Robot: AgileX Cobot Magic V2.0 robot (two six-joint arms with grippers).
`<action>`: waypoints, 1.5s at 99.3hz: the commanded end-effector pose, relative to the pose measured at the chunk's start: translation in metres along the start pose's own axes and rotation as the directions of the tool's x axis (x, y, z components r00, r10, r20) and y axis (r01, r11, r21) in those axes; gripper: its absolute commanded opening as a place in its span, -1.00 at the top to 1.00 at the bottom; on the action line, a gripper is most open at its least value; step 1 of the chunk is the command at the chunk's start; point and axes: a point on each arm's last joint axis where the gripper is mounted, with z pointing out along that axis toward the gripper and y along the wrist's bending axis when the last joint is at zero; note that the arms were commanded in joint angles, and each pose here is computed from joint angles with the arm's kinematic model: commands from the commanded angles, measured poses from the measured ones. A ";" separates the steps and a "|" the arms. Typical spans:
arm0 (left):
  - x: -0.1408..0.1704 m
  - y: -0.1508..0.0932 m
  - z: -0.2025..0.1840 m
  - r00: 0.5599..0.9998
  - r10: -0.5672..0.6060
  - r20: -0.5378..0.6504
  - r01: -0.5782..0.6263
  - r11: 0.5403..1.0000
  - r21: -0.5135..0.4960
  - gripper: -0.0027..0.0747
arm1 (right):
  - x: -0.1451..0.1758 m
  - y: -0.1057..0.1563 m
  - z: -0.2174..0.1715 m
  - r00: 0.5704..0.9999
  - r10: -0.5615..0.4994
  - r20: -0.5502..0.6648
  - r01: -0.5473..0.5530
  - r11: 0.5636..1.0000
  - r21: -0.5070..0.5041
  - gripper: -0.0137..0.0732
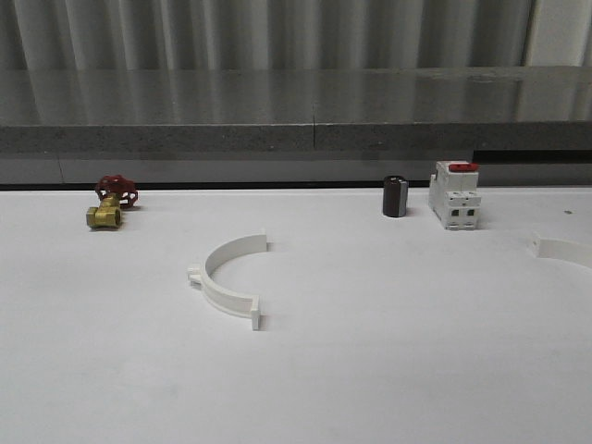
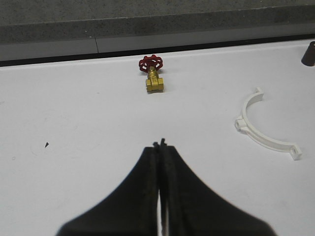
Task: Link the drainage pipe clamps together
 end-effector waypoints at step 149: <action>-0.014 0.000 -0.004 0.996 -0.005 0.093 0.005 1.000 -0.001 0.98 | -0.016 -0.034 0.250 0.774 -0.007 -0.634 0.120 0.983 0.136 -0.58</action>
